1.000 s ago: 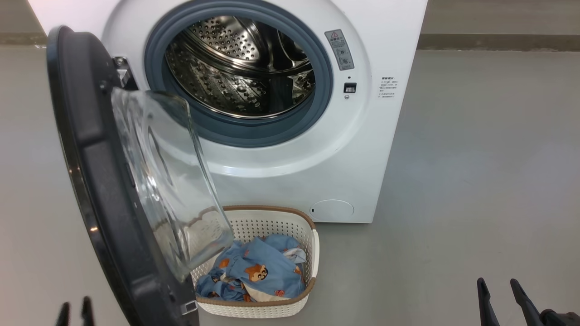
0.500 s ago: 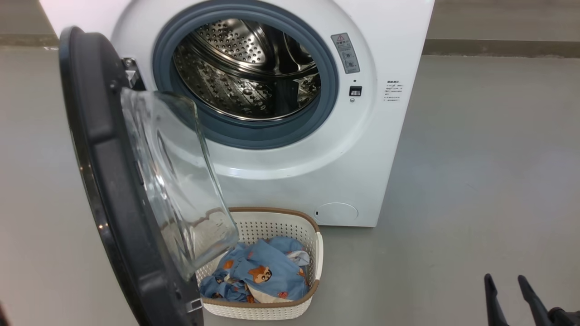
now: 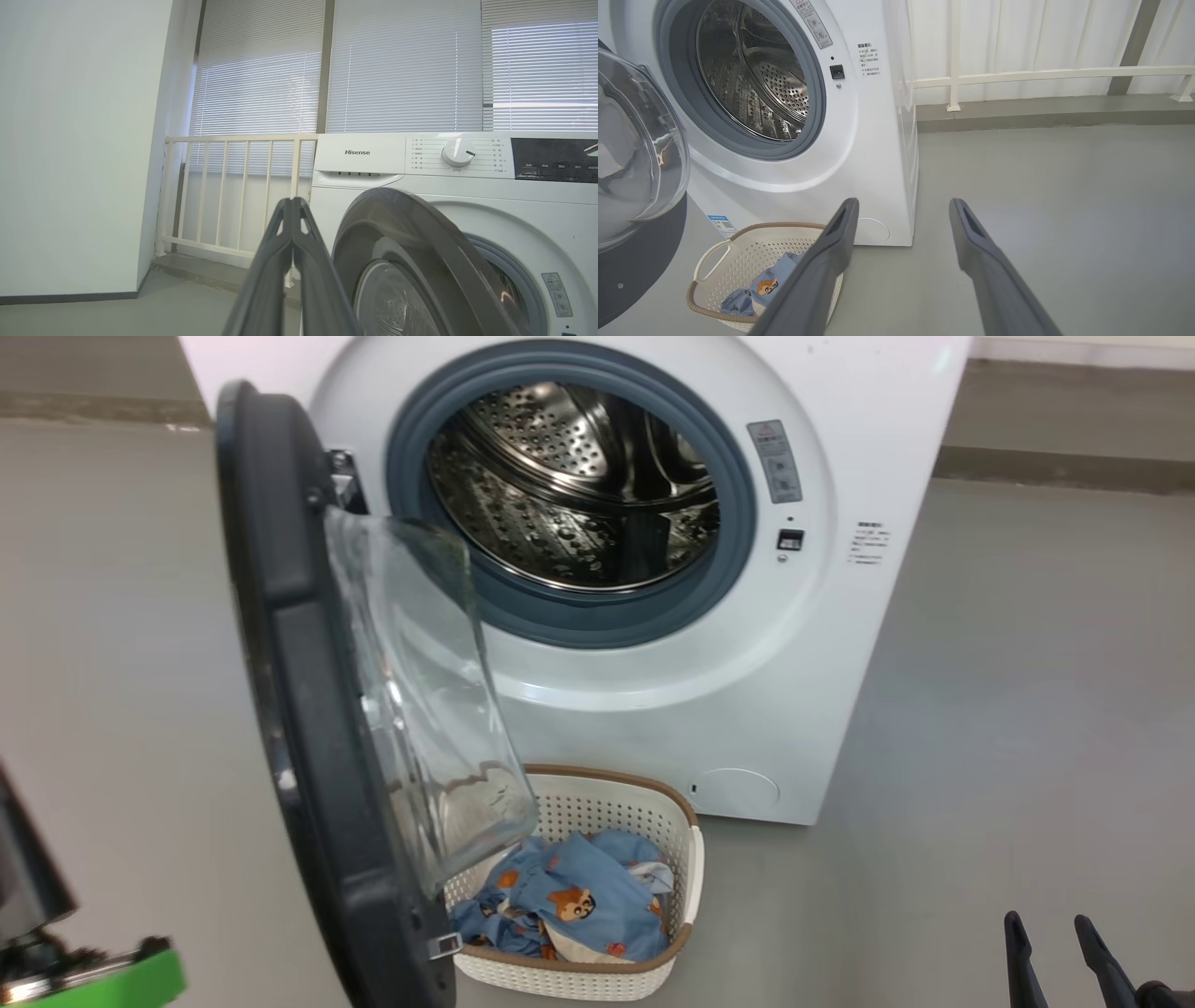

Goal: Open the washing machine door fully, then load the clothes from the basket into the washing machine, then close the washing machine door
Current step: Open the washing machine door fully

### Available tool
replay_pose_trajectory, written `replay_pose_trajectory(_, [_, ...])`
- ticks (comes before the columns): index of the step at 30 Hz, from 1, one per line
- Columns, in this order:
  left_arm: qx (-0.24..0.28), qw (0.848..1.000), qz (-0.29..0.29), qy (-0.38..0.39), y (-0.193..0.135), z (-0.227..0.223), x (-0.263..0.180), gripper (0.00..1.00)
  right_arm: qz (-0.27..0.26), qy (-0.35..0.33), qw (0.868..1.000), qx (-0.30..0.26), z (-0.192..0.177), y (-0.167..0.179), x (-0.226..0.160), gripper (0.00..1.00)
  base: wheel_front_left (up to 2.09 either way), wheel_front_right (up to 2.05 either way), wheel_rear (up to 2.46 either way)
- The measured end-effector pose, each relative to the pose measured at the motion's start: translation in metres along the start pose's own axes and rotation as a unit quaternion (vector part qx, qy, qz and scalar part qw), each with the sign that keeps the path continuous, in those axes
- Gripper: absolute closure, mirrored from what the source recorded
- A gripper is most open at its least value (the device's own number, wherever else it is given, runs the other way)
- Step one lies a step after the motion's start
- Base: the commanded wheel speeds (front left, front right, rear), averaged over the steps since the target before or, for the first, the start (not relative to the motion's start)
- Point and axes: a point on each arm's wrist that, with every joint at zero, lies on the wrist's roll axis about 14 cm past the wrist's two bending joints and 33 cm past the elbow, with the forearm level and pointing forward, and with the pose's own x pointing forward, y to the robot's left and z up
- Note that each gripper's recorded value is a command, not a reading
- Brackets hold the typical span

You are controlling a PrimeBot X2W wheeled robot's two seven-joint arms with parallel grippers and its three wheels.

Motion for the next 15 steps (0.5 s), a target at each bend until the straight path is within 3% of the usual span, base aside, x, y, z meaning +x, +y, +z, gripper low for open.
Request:
replay_pose_trajectory(8, [-0.042,0.991,-0.095,-0.083,-0.064,0.061,-0.006,1.0,0.021,-0.003,1.0,0.0,0.002,0.014,0.006,0.0,0.0,0.0,0.0])
replay_pose_trajectory(15, [-0.132,0.965,-0.222,-0.031,-0.145,0.062,-0.033,1.0,0.03,0.001,1.0,0.0,0.0,0.02,0.009,0.0,0.0,0.0,0.0])
